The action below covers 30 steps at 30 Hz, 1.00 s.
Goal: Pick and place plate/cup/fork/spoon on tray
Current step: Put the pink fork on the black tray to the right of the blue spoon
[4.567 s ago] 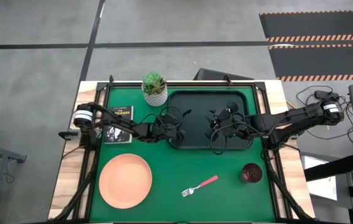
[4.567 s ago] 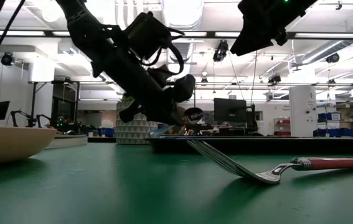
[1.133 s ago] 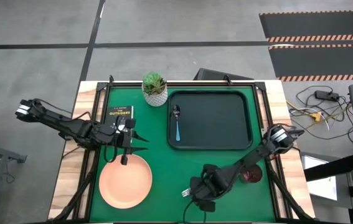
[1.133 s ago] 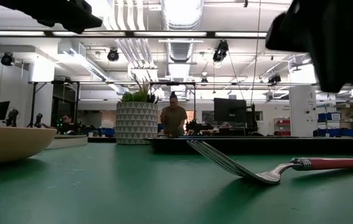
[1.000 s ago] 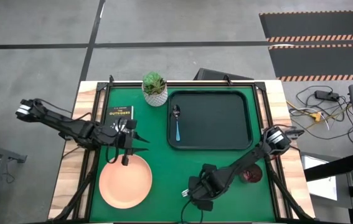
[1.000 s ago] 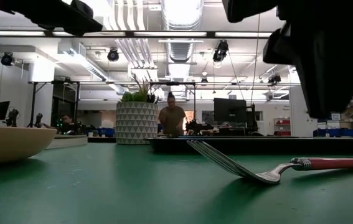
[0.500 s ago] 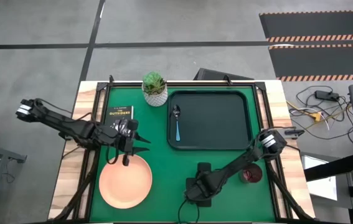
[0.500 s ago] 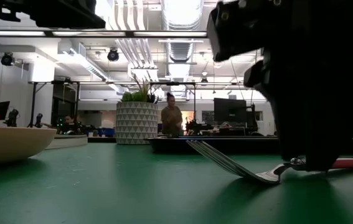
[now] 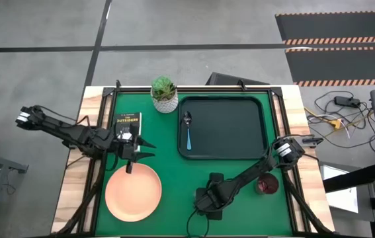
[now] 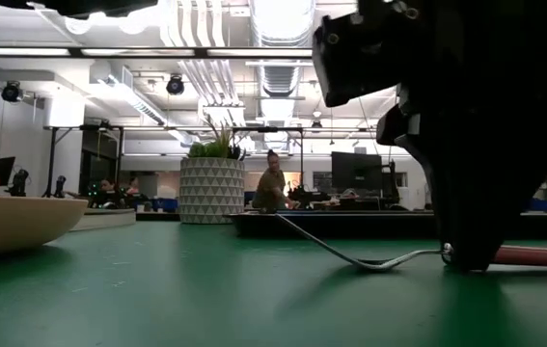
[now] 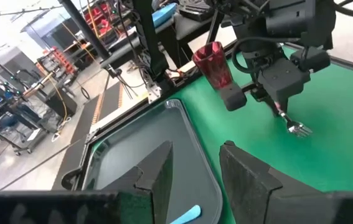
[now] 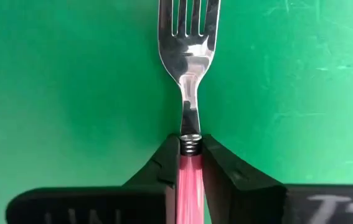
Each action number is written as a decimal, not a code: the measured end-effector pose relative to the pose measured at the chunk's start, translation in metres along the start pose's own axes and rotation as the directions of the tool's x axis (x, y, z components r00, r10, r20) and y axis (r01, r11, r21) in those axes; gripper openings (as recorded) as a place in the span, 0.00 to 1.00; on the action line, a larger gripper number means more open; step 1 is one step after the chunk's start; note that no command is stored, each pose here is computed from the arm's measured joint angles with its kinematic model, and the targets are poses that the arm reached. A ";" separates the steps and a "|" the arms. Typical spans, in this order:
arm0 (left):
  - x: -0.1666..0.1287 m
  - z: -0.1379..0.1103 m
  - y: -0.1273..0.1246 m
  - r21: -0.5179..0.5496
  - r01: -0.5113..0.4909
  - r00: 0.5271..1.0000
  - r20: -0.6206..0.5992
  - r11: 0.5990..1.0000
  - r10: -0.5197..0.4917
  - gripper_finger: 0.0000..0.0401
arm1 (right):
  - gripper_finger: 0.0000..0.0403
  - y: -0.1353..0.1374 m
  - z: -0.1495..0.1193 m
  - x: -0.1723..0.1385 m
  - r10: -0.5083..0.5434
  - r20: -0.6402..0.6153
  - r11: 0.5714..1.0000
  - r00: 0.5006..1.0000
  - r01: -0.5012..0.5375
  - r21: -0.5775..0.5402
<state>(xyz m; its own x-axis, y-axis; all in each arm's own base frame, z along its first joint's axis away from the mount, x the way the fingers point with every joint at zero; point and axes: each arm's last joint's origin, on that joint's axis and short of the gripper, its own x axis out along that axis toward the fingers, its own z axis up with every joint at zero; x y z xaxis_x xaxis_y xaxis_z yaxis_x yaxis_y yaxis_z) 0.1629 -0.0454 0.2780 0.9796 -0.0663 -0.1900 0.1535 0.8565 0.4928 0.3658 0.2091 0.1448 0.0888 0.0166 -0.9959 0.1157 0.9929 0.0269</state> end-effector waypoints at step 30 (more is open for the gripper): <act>-0.042 0.009 0.016 -0.089 -0.060 0.986 0.149 0.994 0.073 0.28 | 0.09 -0.257 0.115 -0.098 -0.084 0.164 0.289 0.983 -0.134 0.948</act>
<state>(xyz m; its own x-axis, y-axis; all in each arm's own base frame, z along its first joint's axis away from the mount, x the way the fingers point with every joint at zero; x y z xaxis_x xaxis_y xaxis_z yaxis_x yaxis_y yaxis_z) 0.1254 -0.0338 0.3014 0.9966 -0.0792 -0.0249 0.0822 0.9012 0.4256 0.4406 -0.0617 0.2454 0.2403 -0.0862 -0.9669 0.9594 0.1727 0.2230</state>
